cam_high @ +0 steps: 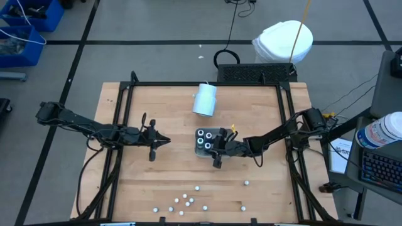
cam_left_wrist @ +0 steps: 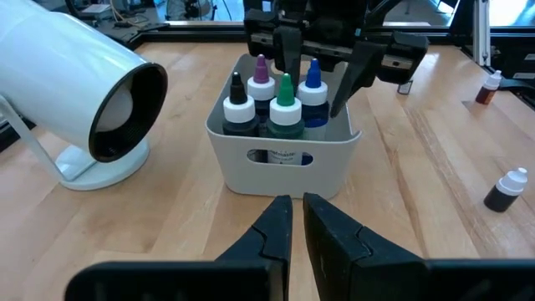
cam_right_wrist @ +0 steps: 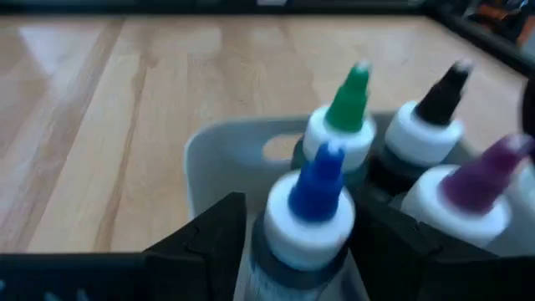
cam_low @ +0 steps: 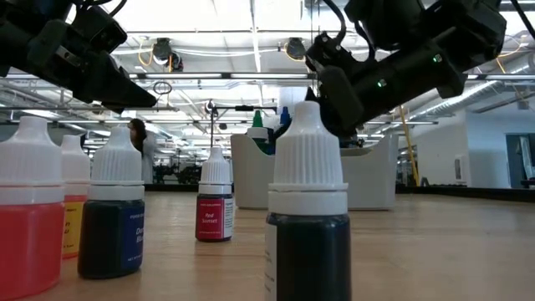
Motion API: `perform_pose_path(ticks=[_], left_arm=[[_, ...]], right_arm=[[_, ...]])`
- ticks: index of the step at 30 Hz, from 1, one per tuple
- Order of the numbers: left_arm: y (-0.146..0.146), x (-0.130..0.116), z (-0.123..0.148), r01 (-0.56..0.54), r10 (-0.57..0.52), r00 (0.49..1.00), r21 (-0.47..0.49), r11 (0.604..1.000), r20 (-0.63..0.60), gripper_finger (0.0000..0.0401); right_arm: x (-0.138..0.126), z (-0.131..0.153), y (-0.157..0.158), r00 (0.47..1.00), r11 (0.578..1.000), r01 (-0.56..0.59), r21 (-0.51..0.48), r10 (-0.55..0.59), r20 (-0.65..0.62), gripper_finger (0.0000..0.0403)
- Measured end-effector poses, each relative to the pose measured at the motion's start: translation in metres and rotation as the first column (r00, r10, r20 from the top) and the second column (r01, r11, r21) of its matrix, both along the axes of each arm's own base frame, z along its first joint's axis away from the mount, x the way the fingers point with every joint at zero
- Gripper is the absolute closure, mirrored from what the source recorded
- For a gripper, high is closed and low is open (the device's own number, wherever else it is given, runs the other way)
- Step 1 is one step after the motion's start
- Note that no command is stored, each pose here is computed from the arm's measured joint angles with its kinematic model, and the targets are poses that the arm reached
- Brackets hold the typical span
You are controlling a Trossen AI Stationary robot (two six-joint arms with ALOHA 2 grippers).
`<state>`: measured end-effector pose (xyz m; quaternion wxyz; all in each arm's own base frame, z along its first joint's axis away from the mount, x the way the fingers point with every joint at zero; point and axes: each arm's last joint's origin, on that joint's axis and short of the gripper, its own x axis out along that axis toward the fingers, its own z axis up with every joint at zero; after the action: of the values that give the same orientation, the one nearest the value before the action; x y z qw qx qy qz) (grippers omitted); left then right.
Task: Pick & Place food coloring
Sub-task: Put the large blue food coloring bottle into the gray bin, then put the small black food coloring bottle into the gray bin
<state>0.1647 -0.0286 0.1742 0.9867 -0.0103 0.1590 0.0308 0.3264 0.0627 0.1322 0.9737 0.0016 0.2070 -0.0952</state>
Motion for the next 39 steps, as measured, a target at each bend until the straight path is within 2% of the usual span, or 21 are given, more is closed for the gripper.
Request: perform_pose_path(ticks=[8, 13, 18, 22, 26, 30, 34, 36, 39], left_arm=[[0.0, 0.0, 0.0, 0.0, 0.0, 1.0, 0.0, 1.0, 0.0, 0.0359], [0.0, 0.0, -0.001, 0.0, 0.0, 1.0, 0.001, 1.0, -0.007, 0.0359], [0.0, -0.001, -0.002, 0.002, -0.002, 1.0, 0.01, 1.0, -0.024, 0.0359], [0.0, -0.001, -0.002, 0.007, -0.006, 1.0, 0.024, 1.0, -0.028, 0.0359], [0.0, -0.001, -0.003, 0.007, -0.006, 1.0, 0.025, 1.0, -0.029, 0.0359], [0.0, -0.001, -0.003, 0.009, -0.008, 1.0, 0.028, 1.0, -0.029, 0.0359], [0.0, -0.001, -0.002, 0.008, -0.008, 1.0, 0.028, 1.0, -0.024, 0.0359], [0.0, -0.001, -0.002, 0.003, -0.003, 1.0, 0.029, 1.0, -0.019, 0.0359], [0.001, 0.0, 0.0, -0.011, 0.011, 1.0, 0.033, 0.999, -0.003, 0.0359]], right_arm=[[-0.004, 0.023, -0.001, 0.998, 0.999, -0.023, -0.043, 0.025, 0.055, 0.0177], [-0.015, 0.067, 0.001, 0.983, 0.994, -0.049, -0.096, 0.065, 0.174, 0.0168], [-0.046, 0.111, 0.016, 0.963, 0.98, -0.129, -0.153, 0.161, 0.217, 0.0183], [-0.076, 0.127, 0.028, 0.959, 0.972, -0.181, -0.148, 0.208, 0.194, 0.0216], [-0.107, 0.118, 0.042, 0.957, 0.969, -0.169, -0.18, 0.205, 0.204, 0.0271], [-0.129, 0.085, 0.044, 0.965, 0.974, -0.093, -0.207, 0.14, 0.221, 0.0329], [-0.142, 0.063, 0.039, 0.96, 0.981, -0.072, -0.18, 0.117, 0.256, 0.0379], [-0.145, 0.056, 0.037, 0.962, 0.982, -0.074, -0.175, 0.116, 0.245, 0.0396], [-0.148, 0.049, 0.036, 0.97, 0.978, -0.08, -0.193, 0.121, 0.211, 0.0396]])
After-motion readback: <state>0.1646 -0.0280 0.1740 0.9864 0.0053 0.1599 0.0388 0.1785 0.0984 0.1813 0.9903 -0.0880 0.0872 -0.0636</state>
